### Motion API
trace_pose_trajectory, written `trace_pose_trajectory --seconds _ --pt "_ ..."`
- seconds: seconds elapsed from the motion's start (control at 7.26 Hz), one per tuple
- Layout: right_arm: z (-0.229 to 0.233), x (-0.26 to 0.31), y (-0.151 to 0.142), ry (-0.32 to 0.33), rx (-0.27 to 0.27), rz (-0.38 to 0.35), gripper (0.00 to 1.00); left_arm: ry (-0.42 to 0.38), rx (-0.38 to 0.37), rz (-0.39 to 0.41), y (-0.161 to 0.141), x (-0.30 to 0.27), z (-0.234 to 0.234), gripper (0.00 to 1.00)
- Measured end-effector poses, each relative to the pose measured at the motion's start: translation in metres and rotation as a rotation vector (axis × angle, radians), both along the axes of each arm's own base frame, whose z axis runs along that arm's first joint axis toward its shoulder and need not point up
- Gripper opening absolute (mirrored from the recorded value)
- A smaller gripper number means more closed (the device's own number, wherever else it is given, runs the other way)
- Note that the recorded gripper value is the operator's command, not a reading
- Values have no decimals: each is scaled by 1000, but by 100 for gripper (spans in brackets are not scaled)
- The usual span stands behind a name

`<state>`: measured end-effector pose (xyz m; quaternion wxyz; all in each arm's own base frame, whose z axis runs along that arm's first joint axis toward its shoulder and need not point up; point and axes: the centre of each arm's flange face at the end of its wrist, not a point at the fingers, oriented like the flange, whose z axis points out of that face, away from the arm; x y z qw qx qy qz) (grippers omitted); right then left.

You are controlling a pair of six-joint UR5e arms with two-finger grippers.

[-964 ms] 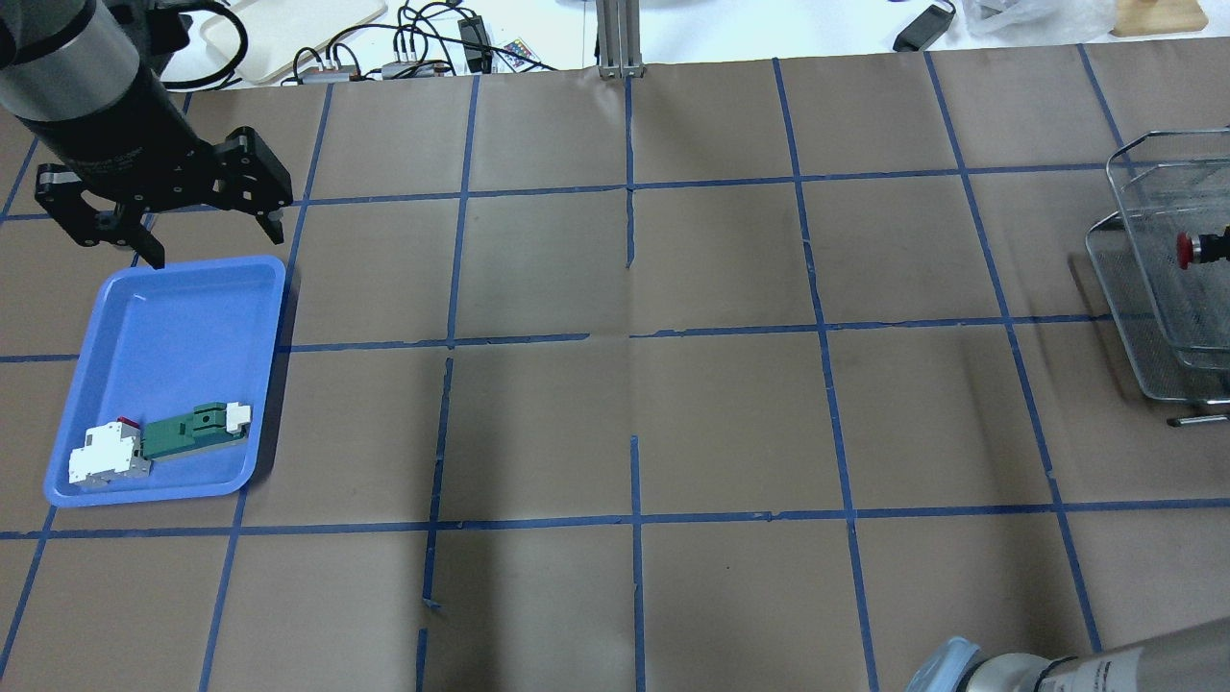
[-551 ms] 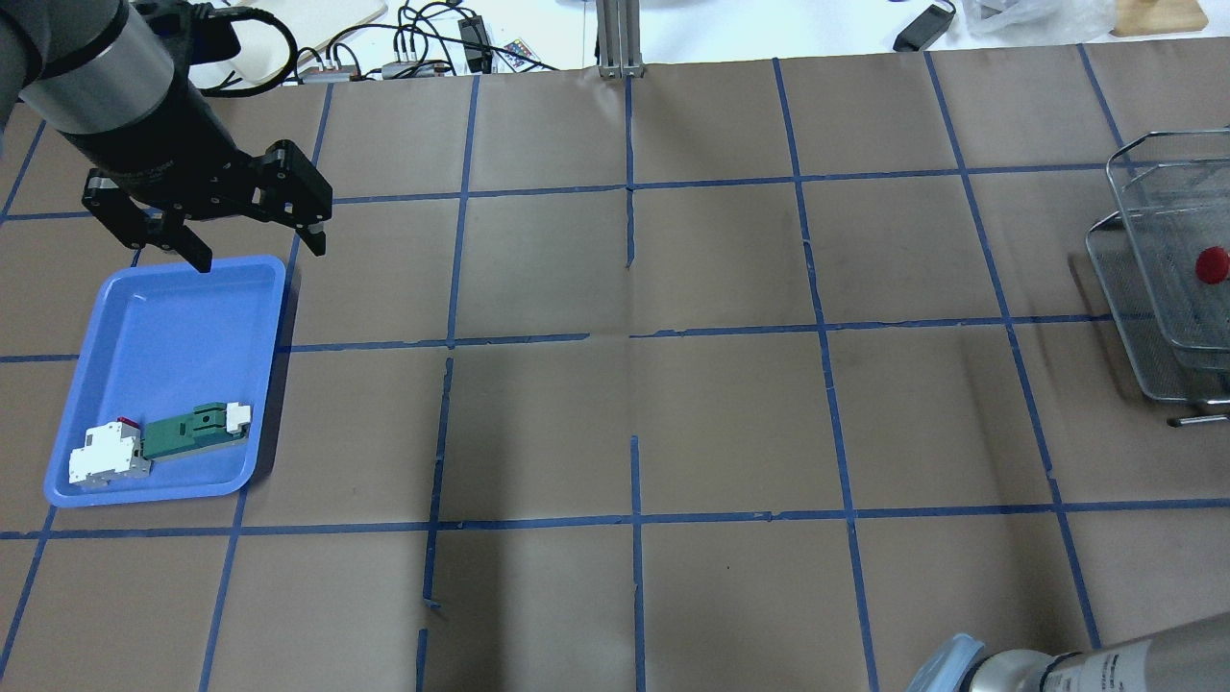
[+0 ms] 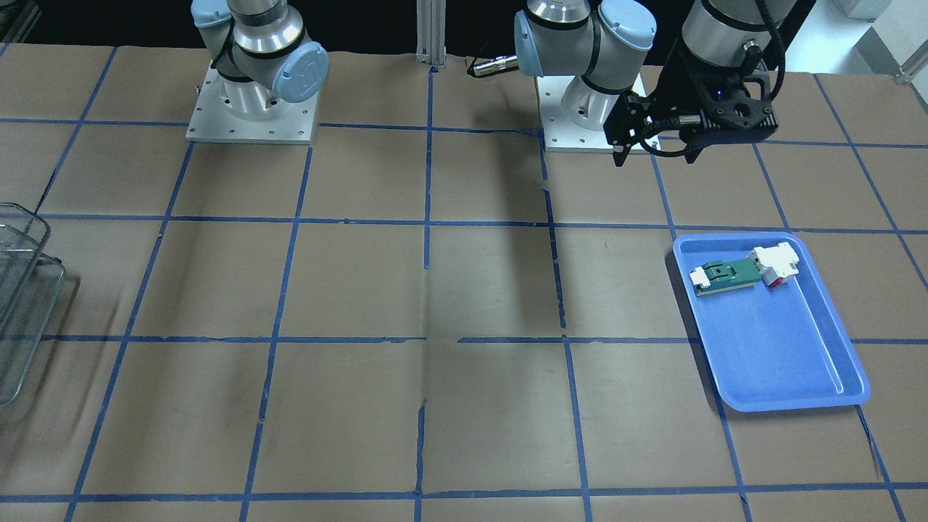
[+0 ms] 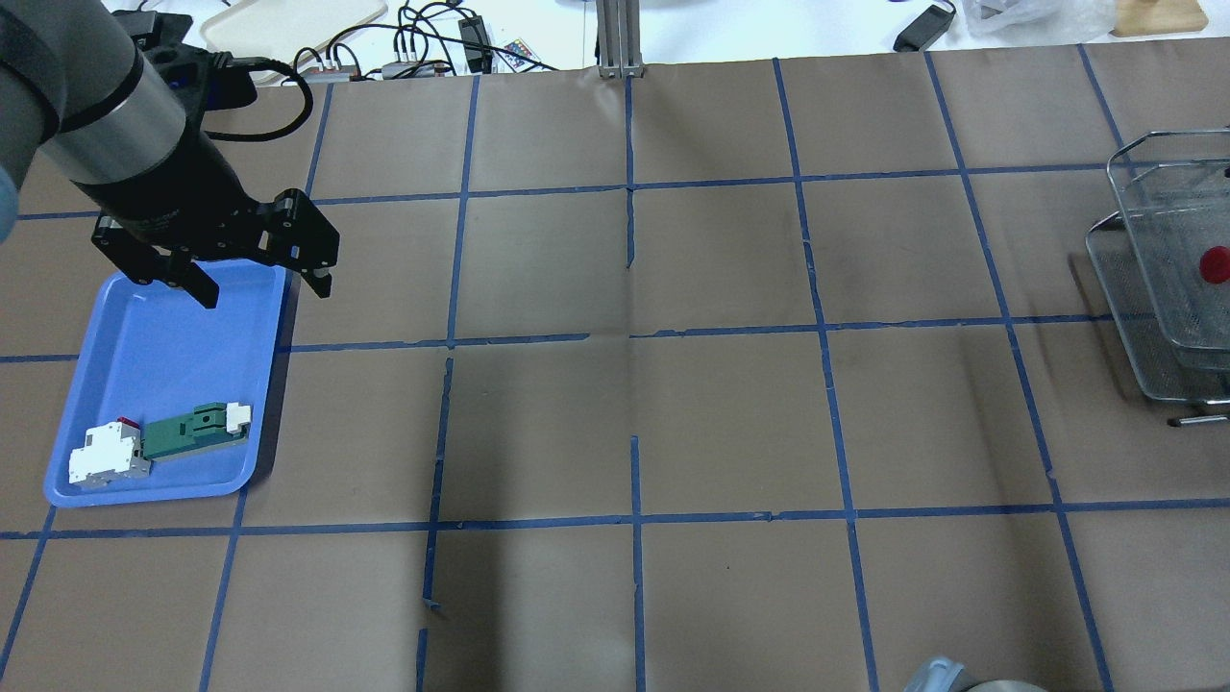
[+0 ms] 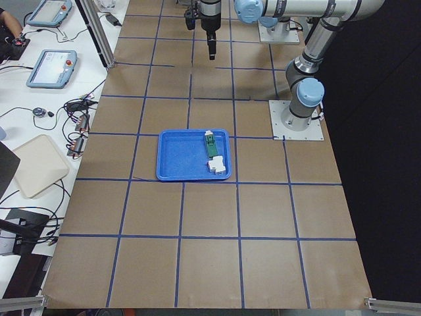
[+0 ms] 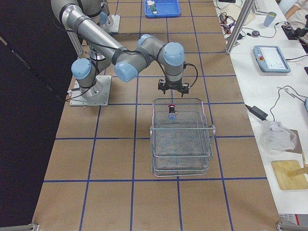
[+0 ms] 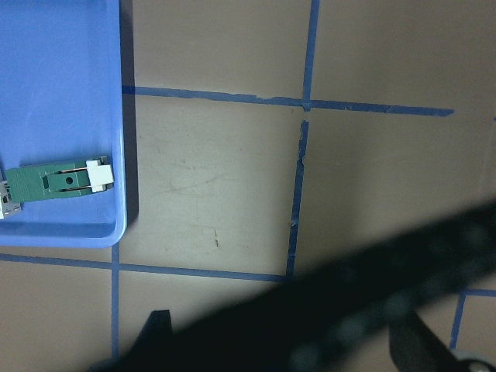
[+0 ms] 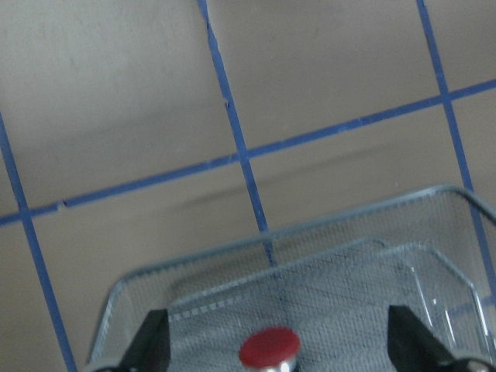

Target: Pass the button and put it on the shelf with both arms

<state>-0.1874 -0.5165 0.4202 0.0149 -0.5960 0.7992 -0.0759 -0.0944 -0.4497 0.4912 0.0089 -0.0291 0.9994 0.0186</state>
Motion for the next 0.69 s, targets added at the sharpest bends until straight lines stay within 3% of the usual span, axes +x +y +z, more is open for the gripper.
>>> trace_pose_trajectory --seconds 0.41,0.55,0.69 --pt "7 178 -19 17 66 -208 100 -4 -3 -13 2 0 2 100" --pt "12 231 -19 30 62 -319 100 -5 -5 -13 3 0 3 100" --pt "18 270 -22 20 53 -491 100 -5 -9 -13 4 1 4 100"
